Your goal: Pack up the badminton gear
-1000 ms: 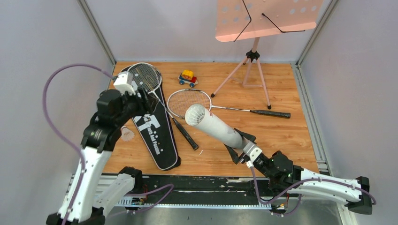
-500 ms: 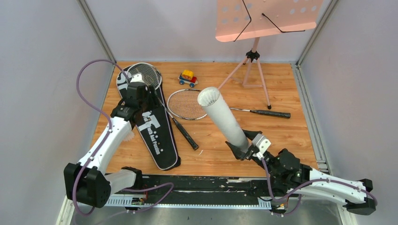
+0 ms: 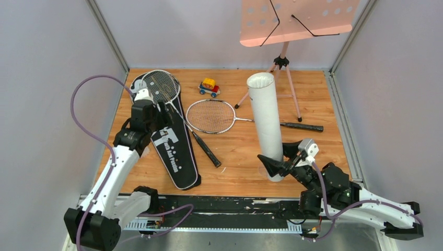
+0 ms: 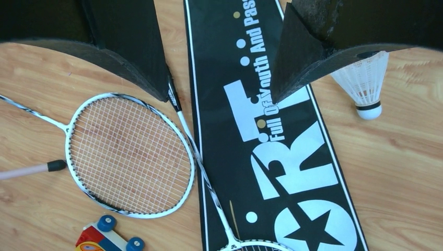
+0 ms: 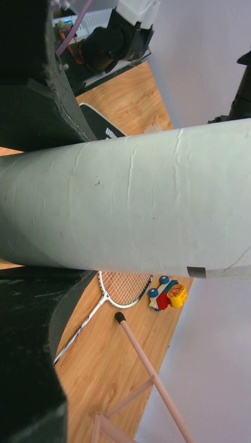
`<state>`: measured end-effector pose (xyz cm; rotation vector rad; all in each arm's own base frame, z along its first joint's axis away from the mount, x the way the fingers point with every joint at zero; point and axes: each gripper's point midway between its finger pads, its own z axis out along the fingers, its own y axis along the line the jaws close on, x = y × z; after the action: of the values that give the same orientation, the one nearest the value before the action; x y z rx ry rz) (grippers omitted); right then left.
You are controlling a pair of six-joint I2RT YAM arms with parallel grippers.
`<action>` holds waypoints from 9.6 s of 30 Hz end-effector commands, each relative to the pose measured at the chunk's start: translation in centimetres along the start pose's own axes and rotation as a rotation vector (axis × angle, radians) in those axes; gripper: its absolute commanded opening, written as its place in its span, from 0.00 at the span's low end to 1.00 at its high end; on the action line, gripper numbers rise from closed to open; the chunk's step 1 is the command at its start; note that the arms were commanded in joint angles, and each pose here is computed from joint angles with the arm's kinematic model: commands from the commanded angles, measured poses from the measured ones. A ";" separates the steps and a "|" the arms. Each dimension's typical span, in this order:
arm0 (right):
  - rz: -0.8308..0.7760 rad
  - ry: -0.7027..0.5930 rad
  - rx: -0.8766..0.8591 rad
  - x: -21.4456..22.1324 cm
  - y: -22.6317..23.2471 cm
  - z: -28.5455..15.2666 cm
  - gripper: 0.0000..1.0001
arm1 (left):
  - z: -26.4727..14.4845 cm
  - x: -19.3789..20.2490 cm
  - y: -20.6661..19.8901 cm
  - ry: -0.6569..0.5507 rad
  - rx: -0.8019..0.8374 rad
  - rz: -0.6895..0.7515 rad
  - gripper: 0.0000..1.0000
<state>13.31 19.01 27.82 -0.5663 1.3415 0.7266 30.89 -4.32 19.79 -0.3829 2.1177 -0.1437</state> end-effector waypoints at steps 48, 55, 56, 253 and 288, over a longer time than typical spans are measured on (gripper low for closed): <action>0.158 -0.049 -0.156 -4.5 2.0 -2.5 0.23 | 0.8 5.7 12.6 -0.252 -0.576 -0.716 0.61; 0.156 -0.053 -0.161 -4.7 2.0 -2.6 0.23 | 2.6 7.1 13.4 -0.238 -0.629 -0.768 0.60; 0.155 -0.052 -0.163 -4.7 2.1 -2.6 0.23 | 2.7 7.1 13.6 -0.244 -0.638 -0.774 0.60; -0.377 0.049 -0.041 0.5 1.5 0.0 0.17 | -27.1 -1.1 -10.9 -0.004 1.021 0.059 0.87; 0.108 -0.017 0.004 -4.9 -0.9 -3.2 0.17 | -6.9 21.6 -29.6 0.466 0.752 0.272 0.62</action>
<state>11.75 16.68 29.81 -0.5777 1.3828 0.7167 19.26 -34.91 12.42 0.4034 2.4583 -0.8801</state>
